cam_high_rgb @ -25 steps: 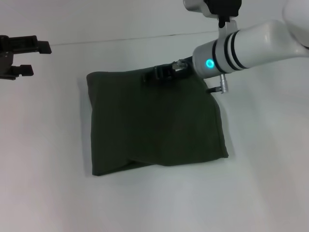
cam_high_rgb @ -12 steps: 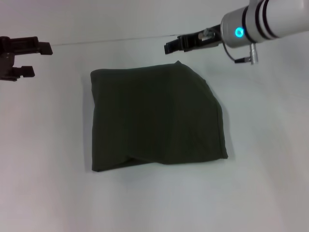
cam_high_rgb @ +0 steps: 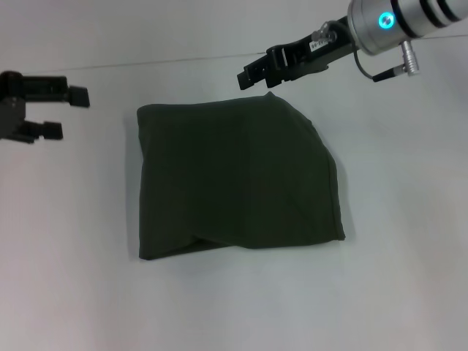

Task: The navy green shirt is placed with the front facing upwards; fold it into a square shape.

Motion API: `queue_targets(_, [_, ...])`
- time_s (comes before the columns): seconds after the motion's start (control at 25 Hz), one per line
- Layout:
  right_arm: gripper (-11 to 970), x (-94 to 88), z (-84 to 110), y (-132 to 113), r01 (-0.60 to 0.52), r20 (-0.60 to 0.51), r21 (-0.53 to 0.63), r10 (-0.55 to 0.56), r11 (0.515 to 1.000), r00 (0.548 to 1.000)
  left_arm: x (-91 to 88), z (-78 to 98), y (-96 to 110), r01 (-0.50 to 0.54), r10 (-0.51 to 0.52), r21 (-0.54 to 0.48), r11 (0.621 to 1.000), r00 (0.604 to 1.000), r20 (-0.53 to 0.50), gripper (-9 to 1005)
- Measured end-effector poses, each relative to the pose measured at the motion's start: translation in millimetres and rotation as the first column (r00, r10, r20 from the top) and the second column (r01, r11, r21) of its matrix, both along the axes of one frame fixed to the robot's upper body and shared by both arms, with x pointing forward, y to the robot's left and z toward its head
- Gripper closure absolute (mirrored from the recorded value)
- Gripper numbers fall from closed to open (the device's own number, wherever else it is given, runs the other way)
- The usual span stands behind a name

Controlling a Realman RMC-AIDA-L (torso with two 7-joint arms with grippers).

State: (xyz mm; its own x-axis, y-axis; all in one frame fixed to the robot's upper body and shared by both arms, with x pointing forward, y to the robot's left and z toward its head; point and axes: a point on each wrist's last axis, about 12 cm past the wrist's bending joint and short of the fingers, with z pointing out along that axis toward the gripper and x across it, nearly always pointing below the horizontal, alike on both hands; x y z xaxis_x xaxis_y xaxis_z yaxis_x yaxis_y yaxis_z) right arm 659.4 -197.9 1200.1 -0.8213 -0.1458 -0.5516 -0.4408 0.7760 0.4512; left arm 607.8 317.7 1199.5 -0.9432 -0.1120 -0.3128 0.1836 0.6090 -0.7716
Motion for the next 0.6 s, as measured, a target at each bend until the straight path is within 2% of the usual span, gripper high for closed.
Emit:
queue_targets(0.24, [425,-3.9,11.2,1,-0.07,-0.044,-0.008,0.069,0.998,0.997,-6.4,-7.4,-6,0.084,-0.079,0.072,0.994,0.994,-0.077,47])
queue_targets(0.44, [428,-12.0,5.0,0,-0.119,-0.113,-0.065,0.111,0.991,0.987,-10.5,-15.7,-3,0.093,-0.076,0.131,0.987,0.989,-0.126,47])
queue_targets(0.6, [430,-18.2,0.9,-3,-0.142,-0.162,-0.084,0.127,0.986,0.979,-13.0,-18.2,-2,0.096,-0.077,0.135,0.986,0.987,-0.142,47])
